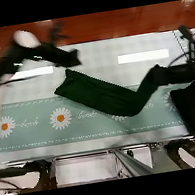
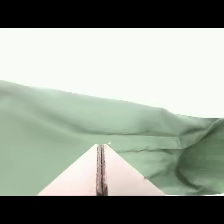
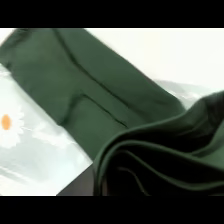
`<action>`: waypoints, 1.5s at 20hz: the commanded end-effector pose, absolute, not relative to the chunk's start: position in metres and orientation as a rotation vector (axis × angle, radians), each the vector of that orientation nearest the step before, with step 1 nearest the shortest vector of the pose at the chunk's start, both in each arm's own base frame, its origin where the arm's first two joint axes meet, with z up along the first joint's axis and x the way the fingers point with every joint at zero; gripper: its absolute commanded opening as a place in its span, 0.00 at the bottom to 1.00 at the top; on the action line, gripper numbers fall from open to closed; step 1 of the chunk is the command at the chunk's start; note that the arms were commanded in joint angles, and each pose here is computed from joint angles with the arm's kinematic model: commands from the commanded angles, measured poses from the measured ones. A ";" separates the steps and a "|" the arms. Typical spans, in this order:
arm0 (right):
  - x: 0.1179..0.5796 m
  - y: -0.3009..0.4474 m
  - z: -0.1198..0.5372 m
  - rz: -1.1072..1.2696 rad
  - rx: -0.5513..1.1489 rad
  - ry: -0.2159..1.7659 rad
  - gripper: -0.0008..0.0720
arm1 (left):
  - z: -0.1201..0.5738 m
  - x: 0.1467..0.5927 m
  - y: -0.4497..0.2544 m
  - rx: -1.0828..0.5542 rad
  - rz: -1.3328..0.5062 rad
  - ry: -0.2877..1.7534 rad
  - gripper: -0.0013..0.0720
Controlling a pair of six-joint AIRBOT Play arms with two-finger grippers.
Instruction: Fold the shirts.
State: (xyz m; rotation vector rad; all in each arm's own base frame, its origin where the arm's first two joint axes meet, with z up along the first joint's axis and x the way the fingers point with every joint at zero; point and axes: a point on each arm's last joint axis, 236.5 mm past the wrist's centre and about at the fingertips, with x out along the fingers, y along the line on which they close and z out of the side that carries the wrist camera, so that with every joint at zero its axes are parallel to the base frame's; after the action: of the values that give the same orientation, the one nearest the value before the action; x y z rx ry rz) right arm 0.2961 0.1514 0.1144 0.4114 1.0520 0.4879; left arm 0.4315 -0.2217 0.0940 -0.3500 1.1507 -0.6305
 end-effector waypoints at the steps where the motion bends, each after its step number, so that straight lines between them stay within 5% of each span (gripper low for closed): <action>1: 0.339 0.216 0.116 0.602 0.382 1.040 0.05 | 0.148 0.407 -0.110 -0.373 -0.456 0.978 0.04; 10: 0.427 0.422 0.071 0.870 0.270 1.103 0.06 | 0.064 0.232 -0.102 -0.499 -0.349 0.942 0.04; 18: 0.425 0.484 0.002 0.930 0.467 1.248 0.06 | 0.037 0.231 -0.097 -0.554 -0.291 0.933 0.04; 19: 0.418 0.493 0.003 0.961 0.486 1.251 0.09 | 0.038 0.237 -0.094 -0.558 -0.278 0.915 0.04; 22: 0.410 0.503 0.003 0.993 0.483 1.247 0.89 | 0.031 0.246 -0.090 -0.574 -0.253 0.926 0.04; 27: 0.418 0.406 0.063 1.045 0.463 1.345 0.87 | 0.009 0.250 -0.085 -0.557 -0.232 0.993 0.04; 30: 0.396 0.291 0.114 1.069 0.286 1.406 0.87 | 0.000 0.249 -0.078 -0.528 -0.208 1.020 0.04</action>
State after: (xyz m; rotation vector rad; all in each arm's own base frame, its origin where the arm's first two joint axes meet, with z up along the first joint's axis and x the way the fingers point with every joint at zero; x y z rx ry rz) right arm 0.4276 0.3803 0.0800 0.4317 1.3032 1.0325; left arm 0.2480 -0.0847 0.0095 -0.5579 0.9983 -0.2309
